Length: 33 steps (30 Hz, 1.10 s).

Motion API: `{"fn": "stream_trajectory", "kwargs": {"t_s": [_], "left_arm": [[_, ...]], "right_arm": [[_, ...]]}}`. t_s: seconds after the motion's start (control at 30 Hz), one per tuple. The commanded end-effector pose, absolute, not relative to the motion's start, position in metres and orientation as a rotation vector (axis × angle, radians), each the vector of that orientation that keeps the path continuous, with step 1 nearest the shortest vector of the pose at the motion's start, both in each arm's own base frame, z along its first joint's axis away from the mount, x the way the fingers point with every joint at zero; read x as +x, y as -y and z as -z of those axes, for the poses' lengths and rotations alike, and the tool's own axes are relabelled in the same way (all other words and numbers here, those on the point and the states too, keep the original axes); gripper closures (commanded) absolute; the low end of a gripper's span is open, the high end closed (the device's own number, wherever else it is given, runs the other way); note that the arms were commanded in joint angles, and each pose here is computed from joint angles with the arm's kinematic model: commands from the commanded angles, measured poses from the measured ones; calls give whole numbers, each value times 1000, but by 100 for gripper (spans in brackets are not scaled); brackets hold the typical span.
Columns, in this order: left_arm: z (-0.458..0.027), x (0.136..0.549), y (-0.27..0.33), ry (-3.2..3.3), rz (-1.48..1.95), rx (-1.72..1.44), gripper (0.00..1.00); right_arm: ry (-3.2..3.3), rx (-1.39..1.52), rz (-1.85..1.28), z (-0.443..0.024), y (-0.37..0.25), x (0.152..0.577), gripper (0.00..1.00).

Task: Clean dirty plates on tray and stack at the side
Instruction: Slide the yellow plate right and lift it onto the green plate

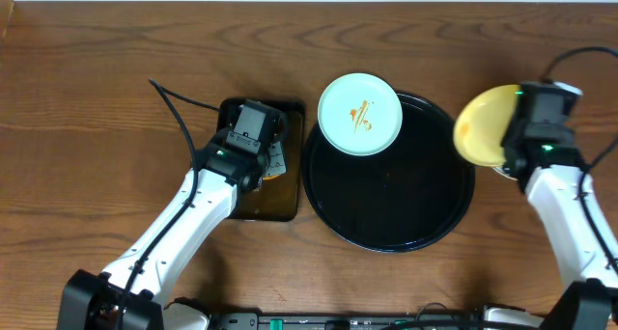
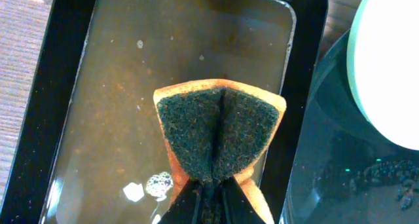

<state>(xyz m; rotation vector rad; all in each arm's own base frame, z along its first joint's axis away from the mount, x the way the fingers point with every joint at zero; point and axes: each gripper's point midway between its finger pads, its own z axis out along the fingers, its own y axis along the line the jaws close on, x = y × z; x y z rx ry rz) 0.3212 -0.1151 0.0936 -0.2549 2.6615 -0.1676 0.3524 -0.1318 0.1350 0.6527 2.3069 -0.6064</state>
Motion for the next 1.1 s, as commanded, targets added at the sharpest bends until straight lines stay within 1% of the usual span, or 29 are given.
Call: {"fn": "stream_trajectory", "kwargs": {"t_s": [0.0,0.2,0.27,0.4,0.43,0.5,0.6,0.73,0.9,1.07], "left_arm": [[-89,318,110,-2674,137,-250,92],[-89,318,110,-2675,137,-250,92],[-89,318,110,-2675,137,-250,92],[-88,318,110,-2677,136,-250,92],[-88,318,110,-2677,135,-250,92],[-88,318,110,-2677,135,-250,92],[-88,318,110,-2677,135,-250,92],[-88,318,110,-2677,135,-250,92],[-88,318,110,-2677,135,-250,92],[-88,318,110,-2677,135,-250,91]], "right_arm": [[-2267,838,515,-129,152,350,99],[-2249,959,501,-121,177,340,98],[-2241,974,506,-122,182,338,91],[-2233,978,478,-122,184,340,68],[-2244,958,440,-121,179,344,66],[-2301,852,302,-117,161,356,66],[-2375,620,-14,-115,113,377,65],[-2398,406,-289,-120,57,389,61],[-2436,283,-373,-137,16,393,53],[-2465,114,-403,-163,-24,403,49]]}}
